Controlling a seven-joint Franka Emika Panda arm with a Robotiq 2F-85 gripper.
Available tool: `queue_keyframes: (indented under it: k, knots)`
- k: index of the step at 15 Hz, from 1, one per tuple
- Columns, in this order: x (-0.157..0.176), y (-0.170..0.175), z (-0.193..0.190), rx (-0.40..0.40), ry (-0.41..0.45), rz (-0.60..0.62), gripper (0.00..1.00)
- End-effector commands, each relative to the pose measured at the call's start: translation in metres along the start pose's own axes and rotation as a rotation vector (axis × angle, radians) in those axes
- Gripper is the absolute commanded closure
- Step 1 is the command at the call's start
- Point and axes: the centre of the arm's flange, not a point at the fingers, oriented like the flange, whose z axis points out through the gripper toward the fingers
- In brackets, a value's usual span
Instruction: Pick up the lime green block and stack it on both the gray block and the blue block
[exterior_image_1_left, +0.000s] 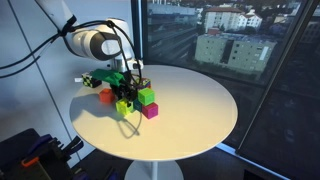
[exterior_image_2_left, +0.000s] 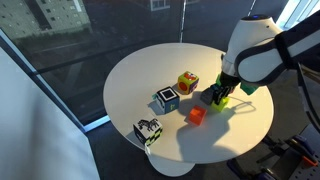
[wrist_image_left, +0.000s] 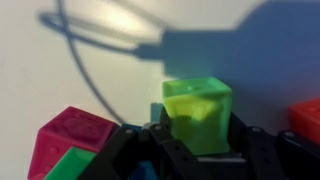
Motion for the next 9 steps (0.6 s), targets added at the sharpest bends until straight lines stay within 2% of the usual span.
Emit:
queue_keyframes:
  k: [1,9]
  knots:
    - [-0.002,-0.003,-0.008,0.006,0.009,0.007,0.72]
    - [-0.004,-0.011,-0.034,0.019,0.021,0.01,0.74]
